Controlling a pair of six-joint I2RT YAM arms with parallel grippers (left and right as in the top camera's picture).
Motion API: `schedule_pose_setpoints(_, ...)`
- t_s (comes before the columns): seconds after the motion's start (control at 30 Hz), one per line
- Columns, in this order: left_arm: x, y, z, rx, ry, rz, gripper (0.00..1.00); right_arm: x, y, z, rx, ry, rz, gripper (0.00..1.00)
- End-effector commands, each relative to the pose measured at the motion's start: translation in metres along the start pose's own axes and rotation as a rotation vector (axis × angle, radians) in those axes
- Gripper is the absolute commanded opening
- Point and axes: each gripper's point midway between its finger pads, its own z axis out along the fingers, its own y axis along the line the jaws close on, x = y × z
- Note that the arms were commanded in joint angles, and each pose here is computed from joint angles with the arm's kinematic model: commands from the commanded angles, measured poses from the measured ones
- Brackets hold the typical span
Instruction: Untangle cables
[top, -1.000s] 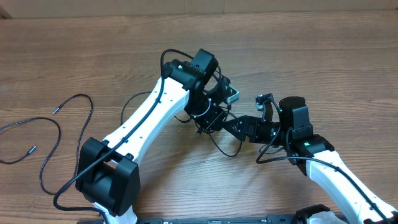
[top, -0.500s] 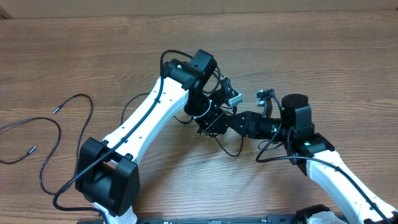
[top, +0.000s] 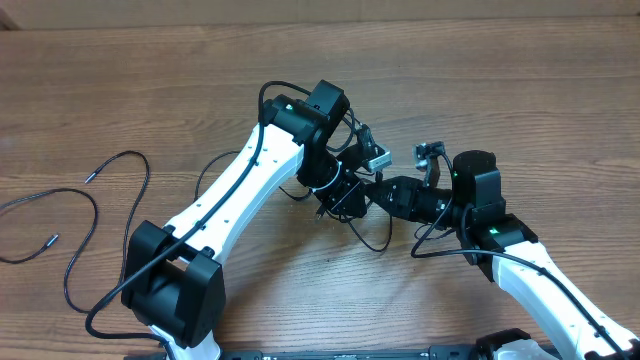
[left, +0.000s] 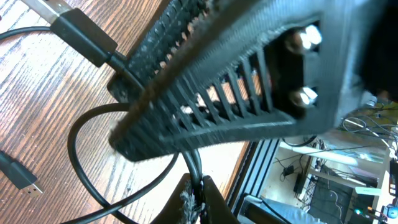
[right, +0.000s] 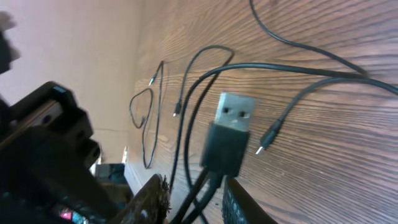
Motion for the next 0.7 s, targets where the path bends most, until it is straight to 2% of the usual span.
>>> schedule_pose_setpoints(0.0, -0.003, -0.001, -0.002, -0.015, -0.001, 0.035, 0.04, -0.005, -0.002, 0.000, 0.026, -0.023, 0.010, 0.25)
schedule_pose_setpoints(0.33, -0.002, 0.003, -0.002, -0.032, 0.005, 0.034, 0.04, 0.000, -0.016, -0.001, 0.090, -0.017, 0.076, 0.04)
schedule_pose_setpoints(0.67, 0.008, 0.017, -0.004, -0.119, 0.057, 0.018, 0.04, 0.000, -0.017, -0.001, 0.091, -0.018, 0.076, 0.04)
